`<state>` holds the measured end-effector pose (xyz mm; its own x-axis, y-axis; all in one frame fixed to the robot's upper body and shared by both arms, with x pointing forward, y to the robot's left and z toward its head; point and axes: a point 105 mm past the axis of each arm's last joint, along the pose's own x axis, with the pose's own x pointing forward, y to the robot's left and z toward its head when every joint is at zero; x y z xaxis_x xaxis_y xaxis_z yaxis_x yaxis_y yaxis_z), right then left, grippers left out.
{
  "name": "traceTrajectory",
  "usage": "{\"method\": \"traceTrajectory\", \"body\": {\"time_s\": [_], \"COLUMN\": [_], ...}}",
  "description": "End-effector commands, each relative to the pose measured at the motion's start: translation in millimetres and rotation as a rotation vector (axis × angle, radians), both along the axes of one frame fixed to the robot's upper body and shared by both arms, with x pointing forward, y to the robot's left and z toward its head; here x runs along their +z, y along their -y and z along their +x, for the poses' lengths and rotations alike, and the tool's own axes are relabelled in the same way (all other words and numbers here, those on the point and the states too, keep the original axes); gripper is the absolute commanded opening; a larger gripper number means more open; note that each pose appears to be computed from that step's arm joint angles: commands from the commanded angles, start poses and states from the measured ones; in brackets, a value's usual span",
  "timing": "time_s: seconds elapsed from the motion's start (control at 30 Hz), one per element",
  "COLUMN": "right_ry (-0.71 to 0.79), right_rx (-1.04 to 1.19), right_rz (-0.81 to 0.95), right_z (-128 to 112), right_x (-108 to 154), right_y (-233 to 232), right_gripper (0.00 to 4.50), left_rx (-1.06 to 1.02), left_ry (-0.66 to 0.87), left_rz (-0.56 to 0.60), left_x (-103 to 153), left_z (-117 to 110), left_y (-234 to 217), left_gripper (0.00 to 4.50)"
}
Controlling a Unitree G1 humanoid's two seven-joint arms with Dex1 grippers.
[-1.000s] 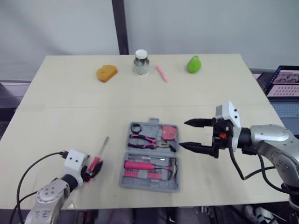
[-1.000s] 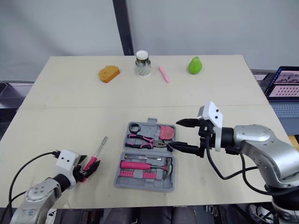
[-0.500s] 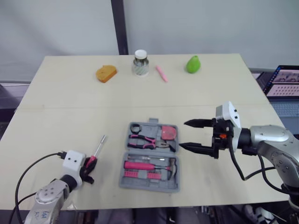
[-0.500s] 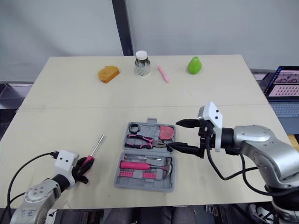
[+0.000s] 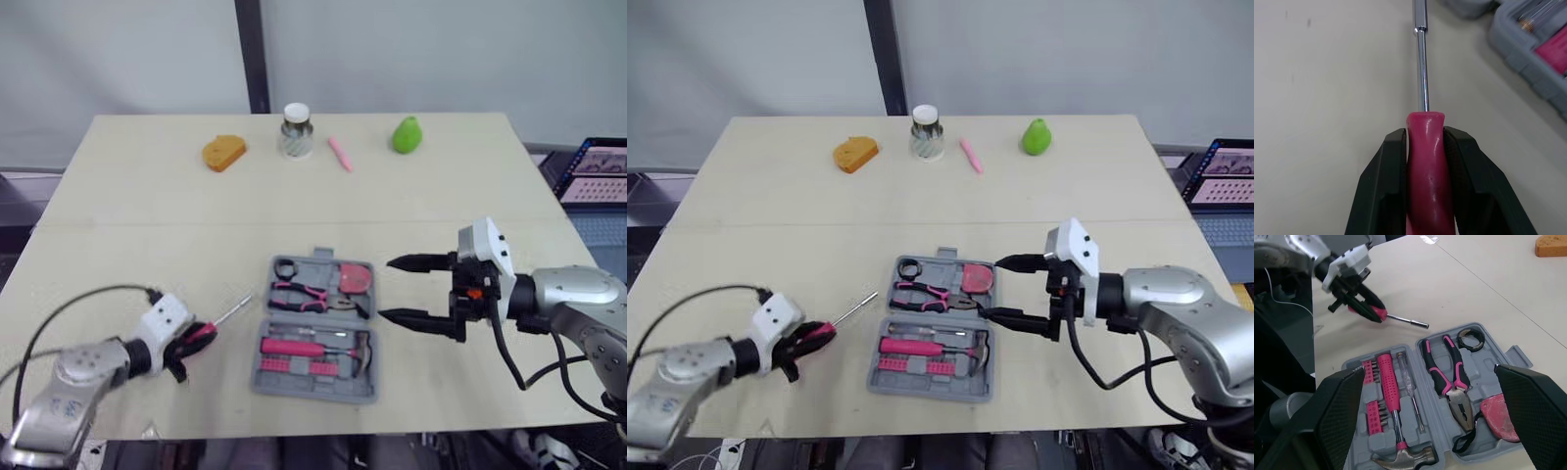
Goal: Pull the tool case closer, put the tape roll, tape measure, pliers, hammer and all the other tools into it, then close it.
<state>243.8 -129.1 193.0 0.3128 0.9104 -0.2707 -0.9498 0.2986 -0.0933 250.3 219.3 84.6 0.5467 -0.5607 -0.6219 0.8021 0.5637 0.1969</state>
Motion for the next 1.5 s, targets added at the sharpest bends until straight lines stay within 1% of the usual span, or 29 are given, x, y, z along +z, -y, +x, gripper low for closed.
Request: {"method": "traceTrajectory", "body": {"time_s": [0.03,0.17,0.27,0.4,0.57,0.63,0.77,1.0,1.1,1.17,1.3,1.5], "right_ry": [0.048,0.045,0.032,0.018,0.004,-0.005,-0.018,-0.026,-0.029,-0.03,-0.034,-0.039], "right_rx": [0.031,0.016,0.022,0.024,0.033,0.03,0.023,0.01,0.005,0.003,-0.001,-0.004], "right_rz": [-0.027,-0.054,-0.099,-0.137,-0.138,-0.134,-0.133,-0.128,-0.127,-0.126,-0.126,-0.124], "right_z": [-4.5,-6.7,-12.2,-18.1,-25.6,-28.5,-32.9,-37.8,-39.1,-39.8,-41.2,-41.2], "right_x": [3.4,-1.7,-8.6,-15.0,-19.8,-22.5,-27.9,-28.2,-28.1,-27.9,-28.1,-28.5], "right_y": [-0.7,2.4,4.0,4.6,0.7,-0.9,-3.1,-3.8,-4.0,-4.3,-4.2,-4.5], "right_gripper": [4.5,4.5,4.5,4.5,4.5,4.5,4.5,4.5,4.5,4.5,4.5,4.5], "left_rx": [-0.216,-0.357,-0.419,-0.487,-0.538,-0.553,-0.596,-0.546,-0.538,-0.547,-0.556,-0.564], "left_ry": [-0.069,-0.085,-0.113,-0.167,-0.181,-0.193,-0.238,-0.236,-0.263,-0.278,-0.288,-0.264], "left_rz": [0.05,0.129,0.157,0.185,0.185,0.188,0.178,0.163,0.15,0.161,0.149,0.149], "left_x": [17.9,38.0,44.2,47.0,52.6,50.7,38.8,28.3,21.1,15.7,12.3,8.7], "left_z": [-4.8,1.8,1.5,-9.3,-18.4,-24.7,-40.9,-34.3,-37.1,-40.9,-46.0,-42.7], "left_y": [14.2,26.8,40.7,61.8,87.4,94.3,103.8,110.8,117.1,119.7,128.8,142.5], "left_gripper": [0.63,0.63,0.63,0.63,0.63,0.63,0.63,0.63,0.63,0.63,0.63,0.63]}}
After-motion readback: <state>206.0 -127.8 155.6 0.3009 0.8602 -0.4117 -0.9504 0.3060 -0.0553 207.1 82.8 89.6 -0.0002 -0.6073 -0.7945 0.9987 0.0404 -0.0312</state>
